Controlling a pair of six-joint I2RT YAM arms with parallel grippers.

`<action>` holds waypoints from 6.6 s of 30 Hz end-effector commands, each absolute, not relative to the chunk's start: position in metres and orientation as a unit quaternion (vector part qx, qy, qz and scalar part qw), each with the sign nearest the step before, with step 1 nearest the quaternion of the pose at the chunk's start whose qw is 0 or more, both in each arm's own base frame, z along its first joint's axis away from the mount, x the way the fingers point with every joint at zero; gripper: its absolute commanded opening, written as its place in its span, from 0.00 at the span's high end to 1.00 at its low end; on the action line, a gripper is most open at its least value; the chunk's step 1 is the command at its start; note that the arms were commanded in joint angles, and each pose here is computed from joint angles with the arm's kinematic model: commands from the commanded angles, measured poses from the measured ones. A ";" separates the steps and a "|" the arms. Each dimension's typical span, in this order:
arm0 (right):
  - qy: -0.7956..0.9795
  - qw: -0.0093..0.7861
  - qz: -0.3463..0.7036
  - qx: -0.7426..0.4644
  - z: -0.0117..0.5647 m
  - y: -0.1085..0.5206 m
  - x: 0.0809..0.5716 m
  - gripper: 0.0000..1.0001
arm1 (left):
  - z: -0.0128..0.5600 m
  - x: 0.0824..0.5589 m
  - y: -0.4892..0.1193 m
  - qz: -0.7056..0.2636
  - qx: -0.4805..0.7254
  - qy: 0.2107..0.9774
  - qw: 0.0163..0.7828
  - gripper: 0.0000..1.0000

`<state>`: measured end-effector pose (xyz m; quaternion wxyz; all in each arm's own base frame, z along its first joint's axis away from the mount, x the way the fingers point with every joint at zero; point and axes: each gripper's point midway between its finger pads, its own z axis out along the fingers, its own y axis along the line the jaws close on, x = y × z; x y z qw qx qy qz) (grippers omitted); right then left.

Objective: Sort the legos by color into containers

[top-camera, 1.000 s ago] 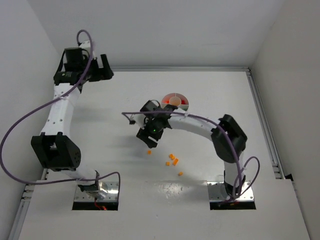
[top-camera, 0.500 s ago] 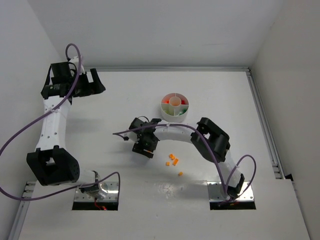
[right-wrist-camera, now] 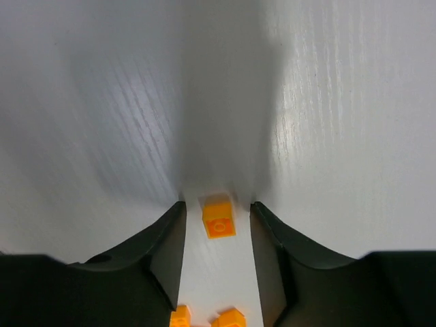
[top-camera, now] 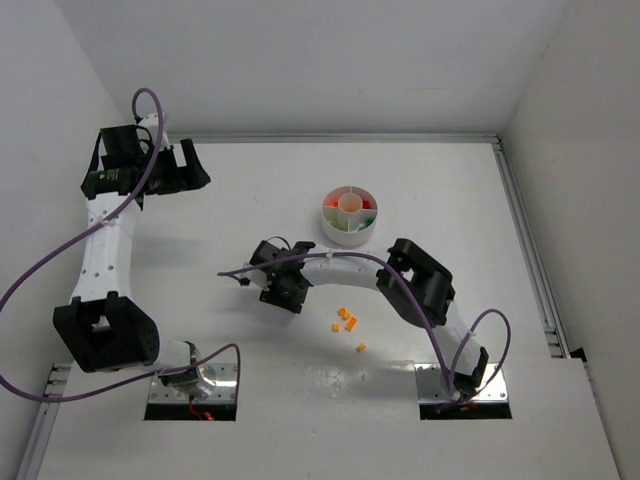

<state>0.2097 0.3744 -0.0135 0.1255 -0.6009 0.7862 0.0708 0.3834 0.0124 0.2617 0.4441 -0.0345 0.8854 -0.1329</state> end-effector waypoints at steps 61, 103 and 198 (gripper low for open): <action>0.896 0.330 0.090 -0.282 0.147 0.241 0.442 0.98 | 0.242 0.414 -0.133 -0.169 0.152 0.876 0.425 0.01; 0.926 0.367 0.062 -0.065 0.179 0.070 0.469 0.57 | 0.129 0.192 -0.331 -0.238 0.521 0.758 0.312 0.18; 0.924 0.367 0.075 -0.081 0.181 0.075 0.464 0.55 | 0.213 0.232 -0.373 -0.281 0.511 0.729 0.359 0.99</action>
